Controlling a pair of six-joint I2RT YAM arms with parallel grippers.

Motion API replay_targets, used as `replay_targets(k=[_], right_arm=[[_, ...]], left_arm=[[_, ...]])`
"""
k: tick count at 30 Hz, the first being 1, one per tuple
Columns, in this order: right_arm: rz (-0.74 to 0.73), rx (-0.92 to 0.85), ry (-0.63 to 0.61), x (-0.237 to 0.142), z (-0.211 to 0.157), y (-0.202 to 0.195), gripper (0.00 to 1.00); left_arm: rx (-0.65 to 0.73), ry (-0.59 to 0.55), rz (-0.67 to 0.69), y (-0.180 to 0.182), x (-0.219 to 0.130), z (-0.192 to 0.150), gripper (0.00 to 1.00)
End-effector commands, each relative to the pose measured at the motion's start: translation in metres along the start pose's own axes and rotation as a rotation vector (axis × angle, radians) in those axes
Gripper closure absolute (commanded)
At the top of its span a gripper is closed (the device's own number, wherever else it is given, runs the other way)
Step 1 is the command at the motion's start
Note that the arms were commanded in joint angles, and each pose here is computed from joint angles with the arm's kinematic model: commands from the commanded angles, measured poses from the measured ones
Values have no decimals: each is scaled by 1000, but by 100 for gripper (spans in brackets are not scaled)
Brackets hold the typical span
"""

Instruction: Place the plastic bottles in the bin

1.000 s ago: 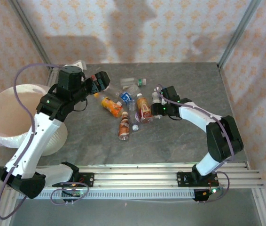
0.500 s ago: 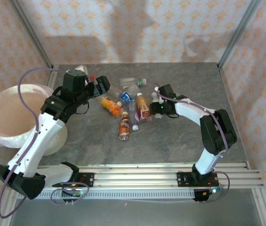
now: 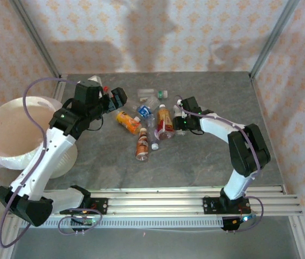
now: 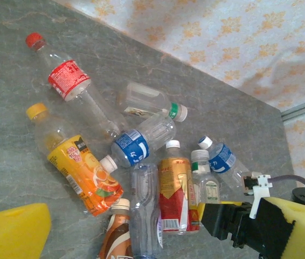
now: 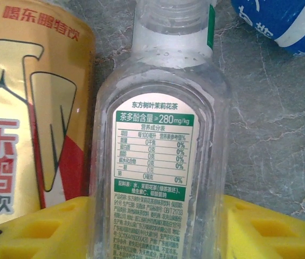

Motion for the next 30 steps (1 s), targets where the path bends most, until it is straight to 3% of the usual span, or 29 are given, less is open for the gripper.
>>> replay_targets(k=[1,9,14,22,30], right_arm=[[-37,-26,-35,-17,-2,-3,44],[-46,-7,-25,-35,-20,-7,44],[47,9,-133,-67,-22,0,45],[384,-99,-409,-136,-13,33,48],[615,-132,-501,-170,0,73,48]], left_arm=[[-1,11,33,4,3,-3,0],[1,14,47,5,5,-4,0],[-6,48,10,1,11,-7,0],[-77,224,-323,-34,51,-31,0],[-21,286,-530,-77,61,-51,0]])
Point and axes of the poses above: each hand's point on the last joint's axis, 136 mm out from that joint toward the fingers, its own x axis out along the fingers, its own y axis along the line the jaws close on, z = x × y, the point moved 8 cm from there along -x, back along the fingers, and after that the axes turned 4 degrees about -x, right-handed, at the moved point
